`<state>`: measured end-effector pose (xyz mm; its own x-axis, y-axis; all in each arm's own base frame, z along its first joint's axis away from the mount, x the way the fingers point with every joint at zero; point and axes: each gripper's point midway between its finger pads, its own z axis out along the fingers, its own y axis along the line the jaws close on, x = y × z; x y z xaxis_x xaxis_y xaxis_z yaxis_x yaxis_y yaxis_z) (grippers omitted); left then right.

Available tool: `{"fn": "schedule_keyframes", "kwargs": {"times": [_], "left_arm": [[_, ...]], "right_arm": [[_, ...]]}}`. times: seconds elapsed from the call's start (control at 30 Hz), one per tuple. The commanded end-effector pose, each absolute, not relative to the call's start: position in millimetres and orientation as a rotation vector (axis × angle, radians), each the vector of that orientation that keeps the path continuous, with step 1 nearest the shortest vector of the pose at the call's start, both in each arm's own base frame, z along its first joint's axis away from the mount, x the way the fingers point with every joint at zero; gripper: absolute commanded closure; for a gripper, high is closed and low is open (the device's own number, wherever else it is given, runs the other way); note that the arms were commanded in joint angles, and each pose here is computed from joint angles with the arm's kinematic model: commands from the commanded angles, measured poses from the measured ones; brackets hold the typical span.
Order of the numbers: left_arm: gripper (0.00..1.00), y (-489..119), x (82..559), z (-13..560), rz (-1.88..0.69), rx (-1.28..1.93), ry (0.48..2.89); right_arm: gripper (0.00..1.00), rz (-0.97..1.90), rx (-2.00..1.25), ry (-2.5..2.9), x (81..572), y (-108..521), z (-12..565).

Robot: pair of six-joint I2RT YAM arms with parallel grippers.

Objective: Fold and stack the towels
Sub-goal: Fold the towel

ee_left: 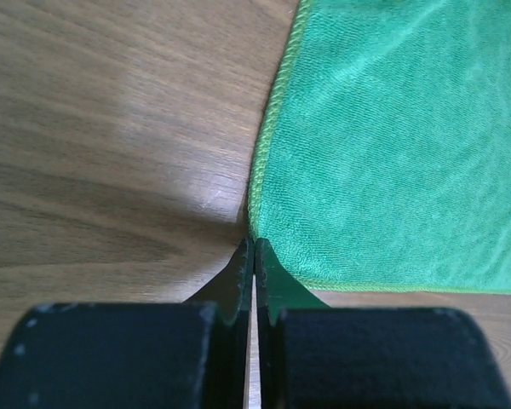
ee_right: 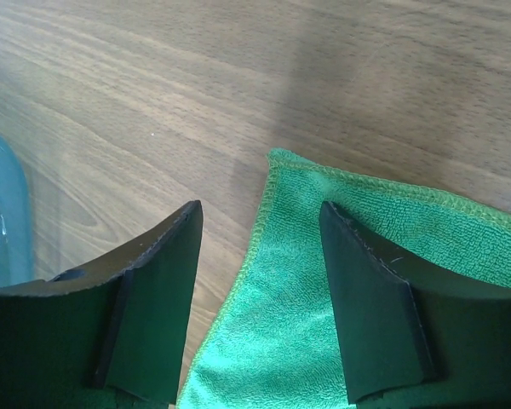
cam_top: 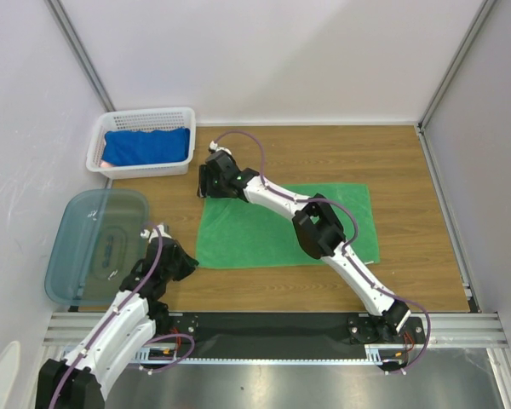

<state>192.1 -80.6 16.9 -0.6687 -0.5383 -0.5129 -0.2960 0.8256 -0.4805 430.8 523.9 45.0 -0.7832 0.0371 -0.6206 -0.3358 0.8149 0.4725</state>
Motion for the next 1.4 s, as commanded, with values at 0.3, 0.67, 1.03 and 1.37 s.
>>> {"fn": "schedule_keyframes", "kwargs": {"times": [0.3, 0.67, 1.03, 1.37], "left_arm": [[1.0, -83.3, 196.9, 27.4, -0.476, -0.528, 2.299], [1.0, -86.3, 197.4, 32.8, -0.439, -0.491, 2.279], [1.0, -92.4, 195.8, 37.9, -0.4, -0.449, 2.266], [1.0, -92.7, 196.4, 40.0, -0.406, -0.445, 2.255]], "right_arm": [[0.37, 0.613, -0.267, 2.301, 434.2, 531.0, 26.3], [0.43, 0.319, -0.368, 2.327, 428.7, 504.0, -9.5], [0.52, 0.165, -0.555, 2.36, 400.0, 498.6, -45.2], [0.79, 0.29, -0.512, 2.322, 405.9, 516.4, -22.4]]}}
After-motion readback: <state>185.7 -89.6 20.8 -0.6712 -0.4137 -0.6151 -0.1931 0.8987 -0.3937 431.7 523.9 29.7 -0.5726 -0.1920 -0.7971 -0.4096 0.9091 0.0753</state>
